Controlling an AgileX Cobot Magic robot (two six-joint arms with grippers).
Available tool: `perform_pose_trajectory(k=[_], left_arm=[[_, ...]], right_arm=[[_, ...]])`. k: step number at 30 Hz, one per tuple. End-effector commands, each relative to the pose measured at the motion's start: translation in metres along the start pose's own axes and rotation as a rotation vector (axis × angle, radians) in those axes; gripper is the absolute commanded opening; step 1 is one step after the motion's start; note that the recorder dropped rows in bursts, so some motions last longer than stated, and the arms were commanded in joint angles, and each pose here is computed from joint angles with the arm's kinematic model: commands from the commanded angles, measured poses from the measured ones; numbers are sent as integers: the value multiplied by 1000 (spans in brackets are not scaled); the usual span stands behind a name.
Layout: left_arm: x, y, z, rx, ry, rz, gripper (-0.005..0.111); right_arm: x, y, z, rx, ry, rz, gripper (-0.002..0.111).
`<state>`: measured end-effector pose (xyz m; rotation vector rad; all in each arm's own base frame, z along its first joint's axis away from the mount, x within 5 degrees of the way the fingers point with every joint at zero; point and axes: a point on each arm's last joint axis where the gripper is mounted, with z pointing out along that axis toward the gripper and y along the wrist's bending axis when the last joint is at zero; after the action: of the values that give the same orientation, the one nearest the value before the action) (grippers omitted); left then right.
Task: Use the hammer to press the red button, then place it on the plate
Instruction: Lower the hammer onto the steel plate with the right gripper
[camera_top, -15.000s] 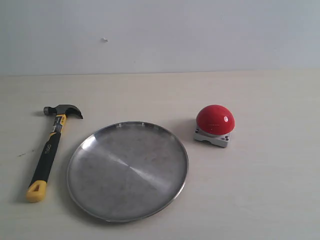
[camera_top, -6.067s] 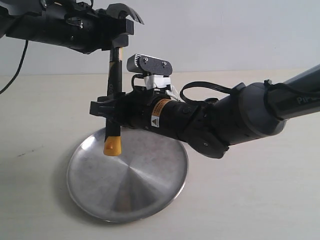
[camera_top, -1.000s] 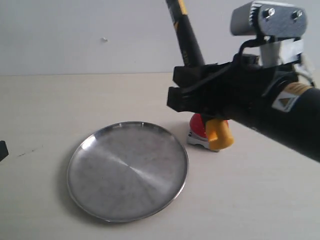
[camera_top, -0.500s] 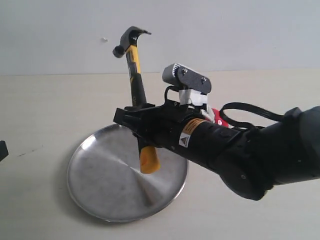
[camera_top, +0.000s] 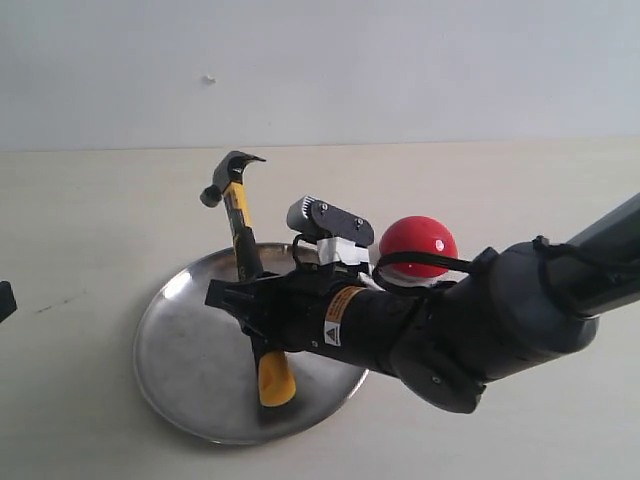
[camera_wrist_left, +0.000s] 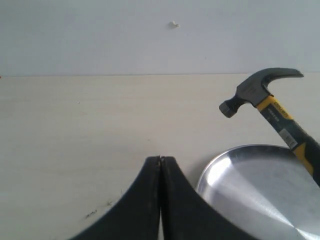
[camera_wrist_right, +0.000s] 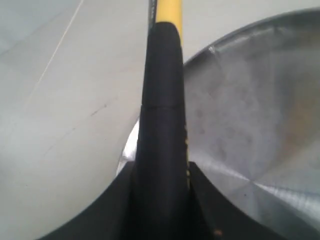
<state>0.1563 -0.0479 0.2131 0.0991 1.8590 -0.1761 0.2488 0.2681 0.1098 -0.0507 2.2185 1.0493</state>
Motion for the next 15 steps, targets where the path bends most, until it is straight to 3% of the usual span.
perform_pose_trajectory(k=[1,15], left_arm=[[0,0,-1,0,-13,-4,0],[0,0,-1,0,-13,-4,0]], right_arm=[[-2,3,6,-51,-43,4,0],[0,-1,13,-24,-23,131,0]])
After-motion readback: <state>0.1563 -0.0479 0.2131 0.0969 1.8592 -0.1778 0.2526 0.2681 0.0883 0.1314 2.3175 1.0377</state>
